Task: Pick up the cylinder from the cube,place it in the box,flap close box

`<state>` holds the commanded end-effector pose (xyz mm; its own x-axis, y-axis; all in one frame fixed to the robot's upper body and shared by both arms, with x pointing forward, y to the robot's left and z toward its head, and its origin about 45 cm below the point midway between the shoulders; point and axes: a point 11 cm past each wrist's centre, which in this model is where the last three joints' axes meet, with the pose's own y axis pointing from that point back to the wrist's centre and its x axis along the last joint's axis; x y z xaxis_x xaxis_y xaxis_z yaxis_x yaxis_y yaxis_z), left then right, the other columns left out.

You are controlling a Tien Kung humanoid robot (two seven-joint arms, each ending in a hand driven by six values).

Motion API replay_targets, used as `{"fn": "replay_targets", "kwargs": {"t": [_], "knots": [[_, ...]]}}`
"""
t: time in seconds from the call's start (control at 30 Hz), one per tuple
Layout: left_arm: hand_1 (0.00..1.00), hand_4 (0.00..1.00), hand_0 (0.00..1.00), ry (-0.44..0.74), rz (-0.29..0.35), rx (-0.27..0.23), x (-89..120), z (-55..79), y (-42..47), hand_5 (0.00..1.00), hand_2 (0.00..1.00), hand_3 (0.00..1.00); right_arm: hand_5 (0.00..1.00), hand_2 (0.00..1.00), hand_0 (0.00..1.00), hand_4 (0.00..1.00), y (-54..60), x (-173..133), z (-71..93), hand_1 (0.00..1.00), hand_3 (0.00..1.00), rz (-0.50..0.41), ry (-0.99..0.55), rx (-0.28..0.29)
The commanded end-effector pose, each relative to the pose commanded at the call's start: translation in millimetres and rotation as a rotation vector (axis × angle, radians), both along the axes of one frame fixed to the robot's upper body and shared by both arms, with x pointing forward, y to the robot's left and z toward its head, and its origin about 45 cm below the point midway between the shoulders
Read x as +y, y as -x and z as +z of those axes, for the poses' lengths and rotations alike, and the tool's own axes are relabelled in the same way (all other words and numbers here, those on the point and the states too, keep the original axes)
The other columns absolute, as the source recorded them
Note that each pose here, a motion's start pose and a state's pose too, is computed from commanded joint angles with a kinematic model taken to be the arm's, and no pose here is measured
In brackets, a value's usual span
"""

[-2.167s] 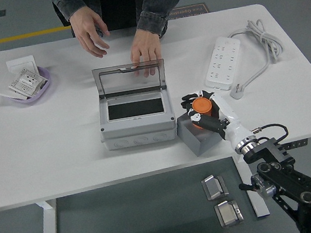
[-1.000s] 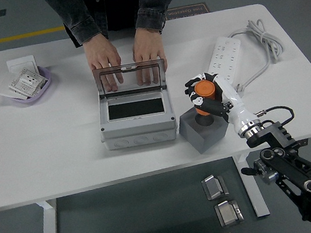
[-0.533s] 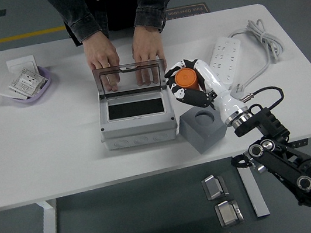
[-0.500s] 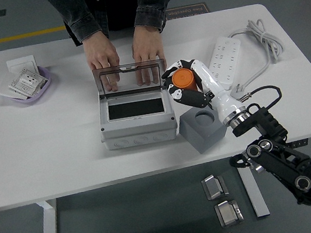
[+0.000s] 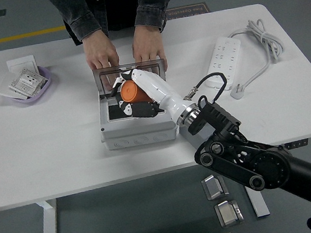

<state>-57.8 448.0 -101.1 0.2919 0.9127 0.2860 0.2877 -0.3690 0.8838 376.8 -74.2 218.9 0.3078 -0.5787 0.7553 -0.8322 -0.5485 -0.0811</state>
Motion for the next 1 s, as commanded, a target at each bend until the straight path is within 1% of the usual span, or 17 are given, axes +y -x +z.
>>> {"fn": "replay_targets", "kwargs": {"t": [0.13, 0.2, 0.27, 0.43, 0.57, 0.77, 0.93, 1.0], "knots": [[0.736, 0.780, 0.729, -0.006, 0.000, 0.003, 3, 1.1, 0.5, 0.457, 0.706, 0.801, 0.002, 0.323, 0.002, 0.108, -10.3, 13, -1.9, 0.113, 0.334, 0.010, 0.112, -0.035], [0.736, 0.780, 0.729, -0.007, -0.001, 0.004, 4, 1.5, 0.6, 0.457, 0.706, 0.801, 0.002, 0.323, 0.002, 0.108, -14.6, 16, -3.0, 0.113, 0.334, 0.007, 0.144, -0.039], [0.736, 0.780, 0.729, -0.010, -0.002, 0.005, 5, 2.0, 0.7, 0.457, 0.706, 0.801, 0.002, 0.323, 0.002, 0.108, -21.5, 14, -4.6, 0.113, 0.334, -0.006, 0.187, -0.043], [0.736, 0.780, 0.729, -0.014, -0.005, 0.005, 7, 2.9, 0.0, 0.457, 0.707, 0.801, 0.002, 0.327, 0.002, 0.119, -33.2, 9, -6.9, 0.114, 0.334, -0.038, 0.251, -0.036], [0.737, 0.780, 0.730, -0.015, -0.008, 0.005, 8, 3.2, -1.3, 0.458, 0.707, 0.802, 0.002, 0.332, 0.002, 0.136, -39.0, 5, -10.8, 0.114, 0.337, -0.065, 0.274, -0.014], [0.737, 0.780, 0.731, -0.017, -0.012, 0.006, 9, 3.5, -1.9, 0.460, 0.708, 0.802, 0.002, 0.341, 0.002, 0.153, -43.1, 0, -16.7, 0.116, 0.346, -0.096, 0.282, 0.020], [0.738, 0.780, 0.731, -0.018, -0.013, 0.005, 10, 3.8, -2.8, 0.463, 0.708, 0.802, 0.002, 0.343, 0.002, 0.157, -42.8, -1, -20.8, 0.117, 0.347, -0.104, 0.269, 0.044], [0.738, 0.780, 0.731, -0.018, -0.009, 0.003, 9, 3.5, -3.3, 0.463, 0.708, 0.802, 0.002, 0.343, 0.002, 0.157, -41.3, -2, -24.7, 0.117, 0.347, -0.104, 0.259, 0.062]]}}
